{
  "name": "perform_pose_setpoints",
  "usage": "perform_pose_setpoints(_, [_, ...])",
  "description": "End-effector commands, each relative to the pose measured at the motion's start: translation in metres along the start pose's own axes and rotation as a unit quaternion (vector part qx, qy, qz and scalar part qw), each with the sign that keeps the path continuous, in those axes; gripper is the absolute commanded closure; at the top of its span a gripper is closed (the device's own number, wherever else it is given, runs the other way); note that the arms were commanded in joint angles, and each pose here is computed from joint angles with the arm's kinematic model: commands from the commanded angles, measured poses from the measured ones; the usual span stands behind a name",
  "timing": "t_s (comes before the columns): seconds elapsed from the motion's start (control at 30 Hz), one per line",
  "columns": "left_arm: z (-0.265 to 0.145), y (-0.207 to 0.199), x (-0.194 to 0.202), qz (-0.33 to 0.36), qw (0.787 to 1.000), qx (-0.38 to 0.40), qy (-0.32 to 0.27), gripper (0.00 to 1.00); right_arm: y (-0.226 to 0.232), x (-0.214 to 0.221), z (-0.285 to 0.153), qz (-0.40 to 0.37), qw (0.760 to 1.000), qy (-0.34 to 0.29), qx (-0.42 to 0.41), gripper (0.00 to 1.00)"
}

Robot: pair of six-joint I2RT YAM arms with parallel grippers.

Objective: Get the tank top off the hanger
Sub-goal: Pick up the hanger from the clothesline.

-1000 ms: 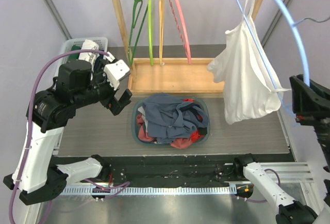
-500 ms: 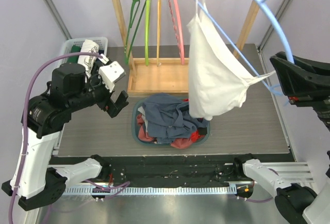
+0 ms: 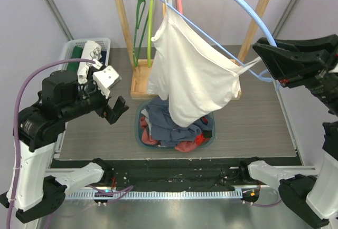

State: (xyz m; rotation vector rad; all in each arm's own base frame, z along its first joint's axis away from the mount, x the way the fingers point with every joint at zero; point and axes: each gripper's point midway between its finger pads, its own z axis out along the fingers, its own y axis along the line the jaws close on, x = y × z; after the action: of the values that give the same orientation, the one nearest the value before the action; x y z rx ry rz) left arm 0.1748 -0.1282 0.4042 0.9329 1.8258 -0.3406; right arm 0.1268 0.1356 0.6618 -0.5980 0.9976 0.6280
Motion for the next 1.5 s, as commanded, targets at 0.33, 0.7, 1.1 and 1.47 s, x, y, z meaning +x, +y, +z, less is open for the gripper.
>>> perform_pose_setpoints(0.33, [-0.044, 0.006, -0.041, -0.012, 0.993, -0.043, -0.113, 0.00, 0.000, 0.048, 0.045, 0.035, 0.993, 0.042, -0.102, 0.99])
perform_pose_setpoints(0.7, [-0.035, 0.006, -0.070, -0.014, 0.990, -0.020, -0.137, 0.00, 0.015, 0.132, 0.017, 0.049, 0.979, 0.145, -0.137, 0.99])
perform_pose_setpoints(1.1, [-0.048, -0.024, -0.134, 0.014, 0.972, 0.093, -0.214, 0.00, 0.049, 0.152, -0.024, 0.042, 0.970, 0.165, -0.174, 0.99])
perform_pose_setpoints(1.47, [-0.029, -0.081, -0.154, 0.010, 0.926, 0.318, -0.205, 0.00, 0.052, 0.178, -0.034, -0.010, 0.965, 0.176, -0.193, 0.99])
